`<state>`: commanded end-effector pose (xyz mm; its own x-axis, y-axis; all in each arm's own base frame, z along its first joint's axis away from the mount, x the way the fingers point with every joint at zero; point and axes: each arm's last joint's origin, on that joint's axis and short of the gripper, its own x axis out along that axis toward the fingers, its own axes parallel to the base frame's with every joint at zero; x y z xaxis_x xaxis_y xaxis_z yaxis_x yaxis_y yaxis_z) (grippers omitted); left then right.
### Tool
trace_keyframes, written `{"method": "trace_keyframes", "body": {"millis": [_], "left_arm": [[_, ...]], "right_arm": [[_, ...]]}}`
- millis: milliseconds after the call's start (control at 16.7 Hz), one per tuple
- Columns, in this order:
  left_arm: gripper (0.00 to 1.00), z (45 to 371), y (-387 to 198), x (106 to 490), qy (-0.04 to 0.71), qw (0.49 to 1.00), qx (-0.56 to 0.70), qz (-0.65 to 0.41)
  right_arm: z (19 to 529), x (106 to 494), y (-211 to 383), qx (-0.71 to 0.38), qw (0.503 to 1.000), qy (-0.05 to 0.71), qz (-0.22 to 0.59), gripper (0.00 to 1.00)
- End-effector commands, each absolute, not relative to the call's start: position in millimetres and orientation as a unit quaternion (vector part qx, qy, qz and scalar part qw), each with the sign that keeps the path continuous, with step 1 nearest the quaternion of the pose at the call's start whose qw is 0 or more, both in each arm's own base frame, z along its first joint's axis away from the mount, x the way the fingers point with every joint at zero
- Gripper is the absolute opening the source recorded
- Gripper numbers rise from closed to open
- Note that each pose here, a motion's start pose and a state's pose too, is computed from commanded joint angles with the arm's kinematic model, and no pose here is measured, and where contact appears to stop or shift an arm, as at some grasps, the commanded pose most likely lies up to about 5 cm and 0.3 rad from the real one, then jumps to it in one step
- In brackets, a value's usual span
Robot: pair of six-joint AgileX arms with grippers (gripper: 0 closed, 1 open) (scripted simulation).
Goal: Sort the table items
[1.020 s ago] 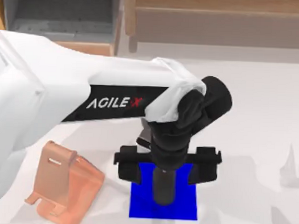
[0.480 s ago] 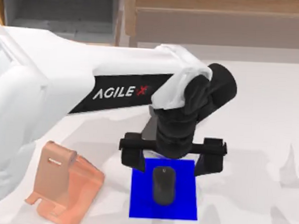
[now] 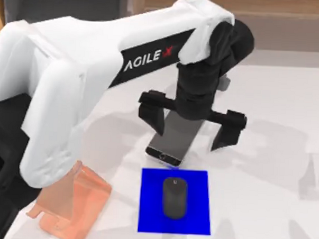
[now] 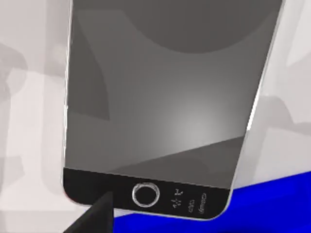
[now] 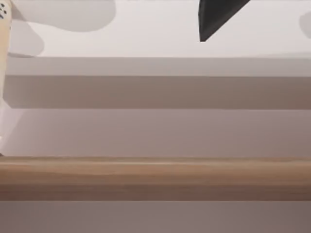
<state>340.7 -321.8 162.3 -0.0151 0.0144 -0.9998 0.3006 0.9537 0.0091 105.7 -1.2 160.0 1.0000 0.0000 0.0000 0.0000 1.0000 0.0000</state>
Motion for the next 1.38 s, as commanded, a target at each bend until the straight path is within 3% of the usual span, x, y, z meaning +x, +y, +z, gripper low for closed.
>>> {"method": "trace_keyframes", "body": {"millis": [360,780,1380], "left_arm": [[1.0,177,-312,381,0.693,0.687,0.156,-0.154],[1.0,179,-311,384,0.691,0.686,0.162,-0.161],[1.0,112,-309,385,0.692,0.685,0.161,-0.159]], "right_arm": [[160,106,-1,0.0,1.0,0.0,0.0,1.0],[160,106,-1,0.0,1.0,0.0,0.0,1.0],[160,106,-1,0.0,1.0,0.0,0.0,1.0]]}}
